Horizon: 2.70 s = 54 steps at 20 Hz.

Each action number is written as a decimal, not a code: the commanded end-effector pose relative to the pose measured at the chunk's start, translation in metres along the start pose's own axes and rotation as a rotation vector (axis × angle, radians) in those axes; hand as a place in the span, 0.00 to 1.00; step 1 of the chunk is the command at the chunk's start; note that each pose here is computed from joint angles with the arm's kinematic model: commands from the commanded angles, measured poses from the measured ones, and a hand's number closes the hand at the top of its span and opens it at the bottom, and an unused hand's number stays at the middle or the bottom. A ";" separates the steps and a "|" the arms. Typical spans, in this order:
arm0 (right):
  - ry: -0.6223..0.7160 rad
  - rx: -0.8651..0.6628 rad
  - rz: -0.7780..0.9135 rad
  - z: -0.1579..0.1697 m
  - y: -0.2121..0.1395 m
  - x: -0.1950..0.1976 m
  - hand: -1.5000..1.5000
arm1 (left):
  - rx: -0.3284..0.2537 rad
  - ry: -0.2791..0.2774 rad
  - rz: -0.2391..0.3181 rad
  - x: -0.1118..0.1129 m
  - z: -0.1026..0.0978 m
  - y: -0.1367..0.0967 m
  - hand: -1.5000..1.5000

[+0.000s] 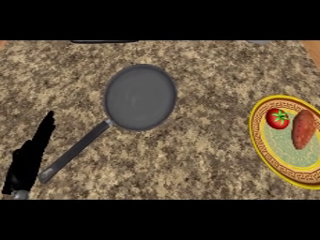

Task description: Pick the sweet potato from the plate and place it in the pan

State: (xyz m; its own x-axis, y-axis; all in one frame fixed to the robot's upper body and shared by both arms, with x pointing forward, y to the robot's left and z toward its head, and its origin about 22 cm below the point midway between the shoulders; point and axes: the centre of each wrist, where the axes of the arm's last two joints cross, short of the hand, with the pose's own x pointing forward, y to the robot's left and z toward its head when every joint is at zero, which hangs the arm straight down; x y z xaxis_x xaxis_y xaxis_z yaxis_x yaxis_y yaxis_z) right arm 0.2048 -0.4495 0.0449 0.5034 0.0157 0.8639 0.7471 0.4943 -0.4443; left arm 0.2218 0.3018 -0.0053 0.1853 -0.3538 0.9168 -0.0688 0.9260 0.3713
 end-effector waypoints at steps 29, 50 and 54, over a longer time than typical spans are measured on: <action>0.340 0.608 0.688 -0.025 0.037 0.156 0.00 | -0.058 -0.026 -0.017 0.022 -0.009 -0.010 0.50; 0.500 0.690 0.850 -0.025 0.103 0.142 0.00 | -0.046 -0.021 -0.025 0.021 -0.006 -0.023 0.50; 0.522 0.696 0.827 -0.038 0.104 0.132 0.00 | -0.065 -0.025 -0.020 0.011 0.003 -0.013 0.50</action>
State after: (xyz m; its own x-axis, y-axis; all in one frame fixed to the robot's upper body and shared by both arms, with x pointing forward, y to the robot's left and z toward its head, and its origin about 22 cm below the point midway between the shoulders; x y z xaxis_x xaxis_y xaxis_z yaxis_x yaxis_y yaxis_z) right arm 0.3596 -0.4282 0.1111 0.9334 0.2976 0.2006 -0.1685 0.8568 -0.4873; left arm 0.2228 0.2804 0.0078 0.1662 -0.3753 0.9119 -0.0123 0.9239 0.3824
